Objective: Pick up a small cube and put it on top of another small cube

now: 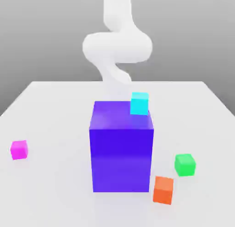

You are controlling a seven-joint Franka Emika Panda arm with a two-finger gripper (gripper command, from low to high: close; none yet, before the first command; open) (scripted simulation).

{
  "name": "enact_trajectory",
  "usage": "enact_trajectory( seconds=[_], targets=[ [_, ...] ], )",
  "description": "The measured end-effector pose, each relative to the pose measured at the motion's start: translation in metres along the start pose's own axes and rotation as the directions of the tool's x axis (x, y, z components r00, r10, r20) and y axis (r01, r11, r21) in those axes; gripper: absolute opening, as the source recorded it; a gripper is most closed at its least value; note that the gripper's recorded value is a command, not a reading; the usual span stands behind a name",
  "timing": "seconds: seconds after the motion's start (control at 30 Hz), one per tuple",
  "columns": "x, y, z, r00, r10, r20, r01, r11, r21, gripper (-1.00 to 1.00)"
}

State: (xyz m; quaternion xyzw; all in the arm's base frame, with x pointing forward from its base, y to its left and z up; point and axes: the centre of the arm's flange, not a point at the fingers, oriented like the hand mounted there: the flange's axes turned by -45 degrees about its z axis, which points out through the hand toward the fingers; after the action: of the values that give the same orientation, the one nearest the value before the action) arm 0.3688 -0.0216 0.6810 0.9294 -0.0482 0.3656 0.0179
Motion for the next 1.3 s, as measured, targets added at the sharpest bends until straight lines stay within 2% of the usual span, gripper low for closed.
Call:
enact_trajectory(
  seconds=[0.3,0.6,0.83,1.0,1.23,1.3],
  targets=[
    [-0.039,0.099,0.125,0.956,0.252,0.153,-0.212,0.948,-0.237,0.0],
    [-0.13,0.212,0.21,0.818,0.523,0.238,-0.395,0.813,-0.428,0.0],
    [-0.228,0.285,0.248,0.649,0.716,0.257,-0.519,0.663,-0.539,0.0],
    [-0.31,0.325,0.259,0.49,0.838,0.241,-0.602,0.525,-0.602,0.0],
    [-0.415,0.344,0.268,0.255,0.944,0.21,-0.688,0.33,-0.646,0.0],
    [-0.432,0.345,0.278,0.233,0.95,0.207,-0.697,0.311,-0.646,0.0]
  ],
)
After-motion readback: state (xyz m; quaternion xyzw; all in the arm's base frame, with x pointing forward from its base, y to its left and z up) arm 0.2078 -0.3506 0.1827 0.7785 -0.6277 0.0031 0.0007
